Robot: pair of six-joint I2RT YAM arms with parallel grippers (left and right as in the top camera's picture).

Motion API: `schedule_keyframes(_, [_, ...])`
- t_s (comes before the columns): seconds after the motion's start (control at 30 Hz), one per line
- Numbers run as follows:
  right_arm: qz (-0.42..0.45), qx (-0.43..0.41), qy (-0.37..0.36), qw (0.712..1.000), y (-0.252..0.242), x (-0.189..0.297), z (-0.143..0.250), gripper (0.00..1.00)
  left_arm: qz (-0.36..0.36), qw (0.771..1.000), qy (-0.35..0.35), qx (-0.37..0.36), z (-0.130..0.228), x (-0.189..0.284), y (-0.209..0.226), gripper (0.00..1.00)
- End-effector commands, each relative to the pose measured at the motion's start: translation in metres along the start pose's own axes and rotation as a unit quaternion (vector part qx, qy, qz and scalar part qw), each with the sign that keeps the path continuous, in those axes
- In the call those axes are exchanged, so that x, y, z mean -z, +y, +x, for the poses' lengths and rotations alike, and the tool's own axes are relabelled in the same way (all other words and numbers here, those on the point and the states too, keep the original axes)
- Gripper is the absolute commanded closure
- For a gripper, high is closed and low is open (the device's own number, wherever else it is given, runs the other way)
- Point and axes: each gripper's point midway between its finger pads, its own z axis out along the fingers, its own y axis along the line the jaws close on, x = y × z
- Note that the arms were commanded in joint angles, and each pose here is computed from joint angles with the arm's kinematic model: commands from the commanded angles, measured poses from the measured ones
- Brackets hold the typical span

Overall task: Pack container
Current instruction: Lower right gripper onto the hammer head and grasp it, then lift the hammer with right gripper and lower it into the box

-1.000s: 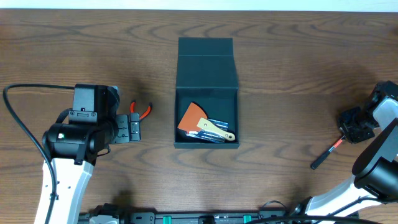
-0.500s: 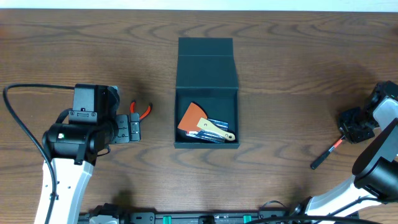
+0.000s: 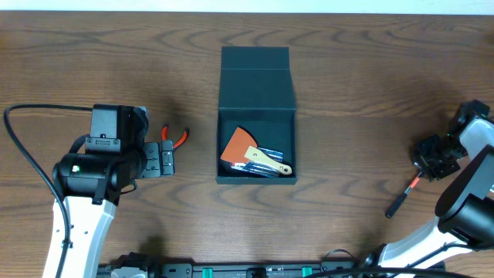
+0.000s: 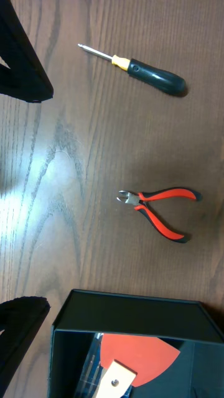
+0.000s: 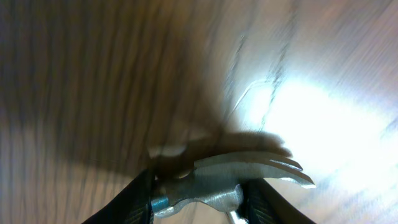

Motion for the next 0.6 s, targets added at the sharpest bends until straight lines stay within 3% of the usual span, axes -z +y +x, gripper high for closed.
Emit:
schedule_keyframes(0.0, [-0.023,0.053,-0.057,0.997,0.022,0.04,-0.012,0.99,-0.004,1.0,-0.009,0.002,-0.004,0.006,0.001,0.02])
schedule_keyframes(0.17, [-0.06,0.139,-0.105,0.983,0.054,0.083,-0.001,0.99,-0.004,1.0,-0.01,0.002,-0.004,0.006,0.001,0.02])
schedule_keyframes(0.3, [-0.127,0.278,-0.116,0.945,0.098,0.122,0.033,0.99,-0.004,1.0,-0.013,0.005,-0.004,0.007,0.001,0.02])
schedule_keyframes(0.43, [-0.198,0.448,-0.098,0.866,0.14,0.167,0.096,0.99,-0.01,0.998,-0.022,0.054,-0.005,0.012,0.01,0.02])
schedule_keyframes(0.57, [-0.209,0.59,-0.086,0.775,0.16,0.208,0.164,0.99,-0.027,0.992,-0.034,0.117,-0.003,0.02,0.032,0.02])
